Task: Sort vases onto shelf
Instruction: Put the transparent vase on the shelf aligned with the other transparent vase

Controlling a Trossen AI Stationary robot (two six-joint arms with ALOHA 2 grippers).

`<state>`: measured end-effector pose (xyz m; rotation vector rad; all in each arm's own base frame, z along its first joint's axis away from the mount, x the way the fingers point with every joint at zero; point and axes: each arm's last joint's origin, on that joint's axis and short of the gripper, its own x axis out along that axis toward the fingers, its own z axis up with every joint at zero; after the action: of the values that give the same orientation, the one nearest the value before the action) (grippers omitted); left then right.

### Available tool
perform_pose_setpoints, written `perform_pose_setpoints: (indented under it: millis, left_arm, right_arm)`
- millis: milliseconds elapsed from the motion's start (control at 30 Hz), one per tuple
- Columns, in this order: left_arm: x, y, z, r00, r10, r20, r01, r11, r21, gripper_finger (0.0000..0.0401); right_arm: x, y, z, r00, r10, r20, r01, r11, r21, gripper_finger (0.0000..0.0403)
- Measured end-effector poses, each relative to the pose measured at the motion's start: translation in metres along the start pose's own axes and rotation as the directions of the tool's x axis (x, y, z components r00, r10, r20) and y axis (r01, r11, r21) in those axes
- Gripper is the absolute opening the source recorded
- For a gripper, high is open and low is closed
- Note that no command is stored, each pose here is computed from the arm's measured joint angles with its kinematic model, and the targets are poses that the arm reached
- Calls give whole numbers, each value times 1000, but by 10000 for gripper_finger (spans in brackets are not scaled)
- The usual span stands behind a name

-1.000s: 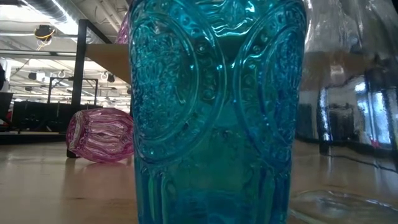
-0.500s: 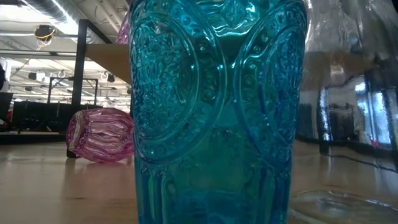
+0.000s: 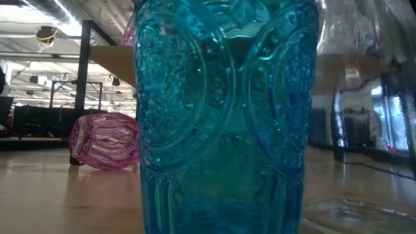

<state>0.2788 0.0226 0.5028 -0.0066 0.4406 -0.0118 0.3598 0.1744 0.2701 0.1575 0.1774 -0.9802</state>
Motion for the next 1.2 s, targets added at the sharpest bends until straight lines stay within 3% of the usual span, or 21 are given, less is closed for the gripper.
perform_pose_setpoints:
  millis: [600,800,1067,1200]
  left_arm:
    - [0,0,0,1000,0,0,0,1000,1,266]
    - [0,0,0,1000,0,0,0,1000,2,266]
    - [0,0,0,1000,0,0,0,1000,3,266]
    - [0,0,0,1000,0,0,0,1000,4,266]
  right_arm:
    - [9,0,-3,999,-14,-39,15,1000,15,207]
    - [9,-1,-3,999,-15,-39,16,1000,11,237]
    - [9,-1,-4,998,-10,-65,10,1000,-6,225]
    - [9,0,-4,997,-8,-73,7,1000,-6,239]
